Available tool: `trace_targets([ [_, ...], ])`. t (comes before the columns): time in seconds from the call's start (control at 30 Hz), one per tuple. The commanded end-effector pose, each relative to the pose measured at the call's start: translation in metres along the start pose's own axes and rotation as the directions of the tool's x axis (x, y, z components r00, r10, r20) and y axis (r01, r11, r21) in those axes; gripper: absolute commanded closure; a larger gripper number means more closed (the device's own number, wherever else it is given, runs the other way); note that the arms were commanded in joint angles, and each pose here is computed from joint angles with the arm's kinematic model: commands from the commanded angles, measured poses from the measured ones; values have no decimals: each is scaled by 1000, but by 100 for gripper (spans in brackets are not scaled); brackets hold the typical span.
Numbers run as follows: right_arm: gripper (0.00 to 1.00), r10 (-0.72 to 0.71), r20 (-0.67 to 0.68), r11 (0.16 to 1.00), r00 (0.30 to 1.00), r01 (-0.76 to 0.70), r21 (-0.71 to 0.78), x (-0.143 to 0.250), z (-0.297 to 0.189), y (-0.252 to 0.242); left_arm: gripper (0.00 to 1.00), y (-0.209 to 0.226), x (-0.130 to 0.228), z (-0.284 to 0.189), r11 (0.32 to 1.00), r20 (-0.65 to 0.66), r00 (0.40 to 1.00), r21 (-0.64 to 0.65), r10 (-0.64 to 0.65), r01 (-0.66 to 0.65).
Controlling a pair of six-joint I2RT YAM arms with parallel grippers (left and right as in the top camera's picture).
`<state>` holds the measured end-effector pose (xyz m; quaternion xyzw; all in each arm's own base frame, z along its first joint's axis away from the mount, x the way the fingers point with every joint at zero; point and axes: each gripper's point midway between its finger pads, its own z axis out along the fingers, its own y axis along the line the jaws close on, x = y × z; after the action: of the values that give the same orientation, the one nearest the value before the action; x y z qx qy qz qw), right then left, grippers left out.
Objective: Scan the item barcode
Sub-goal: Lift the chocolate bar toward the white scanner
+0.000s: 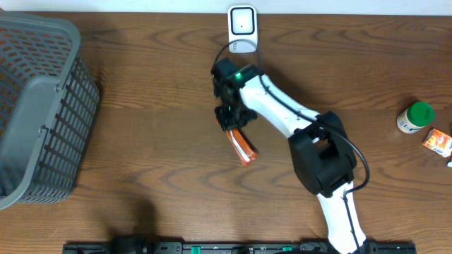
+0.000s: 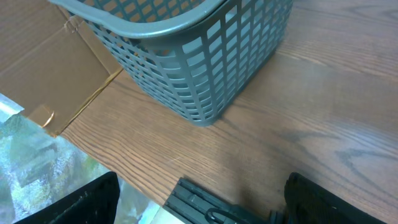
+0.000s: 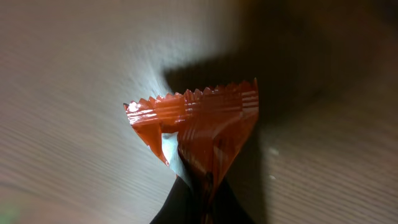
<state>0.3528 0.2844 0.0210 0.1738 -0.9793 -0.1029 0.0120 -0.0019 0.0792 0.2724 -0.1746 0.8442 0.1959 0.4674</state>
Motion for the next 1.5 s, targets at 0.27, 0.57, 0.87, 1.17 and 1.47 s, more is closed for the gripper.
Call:
trace_targets([
  [0.27, 99, 573, 84, 787, 815, -519, -333, -29, -123, 20, 14, 4, 18, -2, 1000, -61, 998, -13, 25, -26],
  [0.57, 99, 642, 95, 727, 761, -564, -391, 4, -192, 29, 14, 4, 18, -2, 1000, -61, 998, -13, 25, -26],
  [0.87, 99, 567, 153, 782, 810, -471, -408, 23, -222, 33, 14, 4, 18, -2, 1000, -61, 998, -13, 24, -25],
  [1.17, 98, 531, 133, 797, 837, -440, -413, 28, -221, 37, 14, 4, 18, -2, 1000, -61, 998, -13, 24, -25],
  [1.47, 98, -37, 530, 993, 847, -30, 118, -8, -229, -2, 14, 4, 18, -2, 1000, -61, 998, -13, 24, -25],
])
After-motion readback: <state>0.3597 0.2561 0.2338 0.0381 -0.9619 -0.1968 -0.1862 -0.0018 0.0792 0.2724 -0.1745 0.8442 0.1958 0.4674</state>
